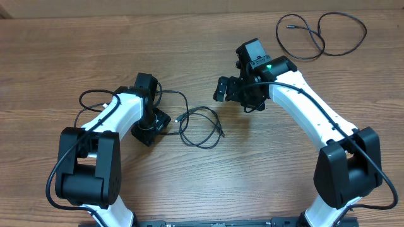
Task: Untangle cables
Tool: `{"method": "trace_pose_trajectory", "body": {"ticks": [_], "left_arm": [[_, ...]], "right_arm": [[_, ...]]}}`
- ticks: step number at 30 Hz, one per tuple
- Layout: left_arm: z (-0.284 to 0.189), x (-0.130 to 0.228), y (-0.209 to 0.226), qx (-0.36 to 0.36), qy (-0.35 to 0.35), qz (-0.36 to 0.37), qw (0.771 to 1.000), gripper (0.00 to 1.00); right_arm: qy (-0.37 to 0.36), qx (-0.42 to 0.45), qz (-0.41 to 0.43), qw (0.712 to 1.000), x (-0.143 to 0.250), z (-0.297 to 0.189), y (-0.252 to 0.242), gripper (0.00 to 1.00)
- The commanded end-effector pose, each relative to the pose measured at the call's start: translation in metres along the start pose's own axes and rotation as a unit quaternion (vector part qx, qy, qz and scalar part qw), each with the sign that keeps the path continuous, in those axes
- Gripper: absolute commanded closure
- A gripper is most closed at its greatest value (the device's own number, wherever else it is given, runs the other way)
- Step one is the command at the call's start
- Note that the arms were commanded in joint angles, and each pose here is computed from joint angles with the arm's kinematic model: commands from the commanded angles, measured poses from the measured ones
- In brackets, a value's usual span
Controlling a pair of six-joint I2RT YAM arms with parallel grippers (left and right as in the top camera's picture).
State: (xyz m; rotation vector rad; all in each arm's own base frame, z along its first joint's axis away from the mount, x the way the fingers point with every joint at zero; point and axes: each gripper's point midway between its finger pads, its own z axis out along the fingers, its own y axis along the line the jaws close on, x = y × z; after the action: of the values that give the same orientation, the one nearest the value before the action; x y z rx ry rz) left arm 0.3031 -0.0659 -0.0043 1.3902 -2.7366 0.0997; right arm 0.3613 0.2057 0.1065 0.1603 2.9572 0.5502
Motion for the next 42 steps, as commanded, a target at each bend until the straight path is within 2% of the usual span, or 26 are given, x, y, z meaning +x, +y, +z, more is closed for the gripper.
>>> {"method": "trace_pose_trajectory", "body": {"ticks": [1,5,8,14,22,29,33,38,42], "left_arm": [[0.0258,0.0029,0.0172,-0.032,0.011,-0.008,0.999,0.35],[0.0258,0.0029,0.0172,-0.032,0.011,-0.009,0.999,0.36],[0.0259,0.0027,0.017,-0.032,0.011,-0.009,0.999,0.41],[0.026,0.0022,0.0156,-0.029,0.01,-0.008,0.999,0.41],[0.026,0.002,0.0157,-0.029,0.01,-0.008,0.999,0.46],[0.0259,0.0019,0.0153,-0.028,0.01,-0.008,1.0,0.6],[0.026,0.0021,0.0154,-0.029,0.01,-0.008,1.0,0.76],[0.0259,0.0024,0.0152,-0.028,0.011,-0.008,1.0,0.9],[0.0259,0.0056,0.0135,-0.023,0.02,-0.009,0.999,0.96]], "right_arm": [[-0.002,0.003,-0.007,1.0,0.0008,0.0025,0.0003,0.0],[-0.002,0.003,-0.007,1.0,0.0007,0.0025,0.0004,0.0],[-0.002,0.003,-0.007,1.0,0.0009,0.0025,0.0002,0.0],[0.0,0.004,-0.006,1.0,0.0015,0.0025,-0.0002,0.0],[0.006,0.008,-0.005,1.0,0.0049,0.0024,-0.0023,0.0],[0.012,0.012,-0.003,1.0,0.0078,0.0023,-0.0041,0.0],[0.012,0.011,-0.003,1.0,0.0074,0.0023,-0.0038,0.0],[0.01,0.011,-0.003,1.0,0.0068,0.0024,-0.0034,0.0],[0.009,0.01,-0.004,1.0,0.006,0.0024,-0.0029,0.0]]}}
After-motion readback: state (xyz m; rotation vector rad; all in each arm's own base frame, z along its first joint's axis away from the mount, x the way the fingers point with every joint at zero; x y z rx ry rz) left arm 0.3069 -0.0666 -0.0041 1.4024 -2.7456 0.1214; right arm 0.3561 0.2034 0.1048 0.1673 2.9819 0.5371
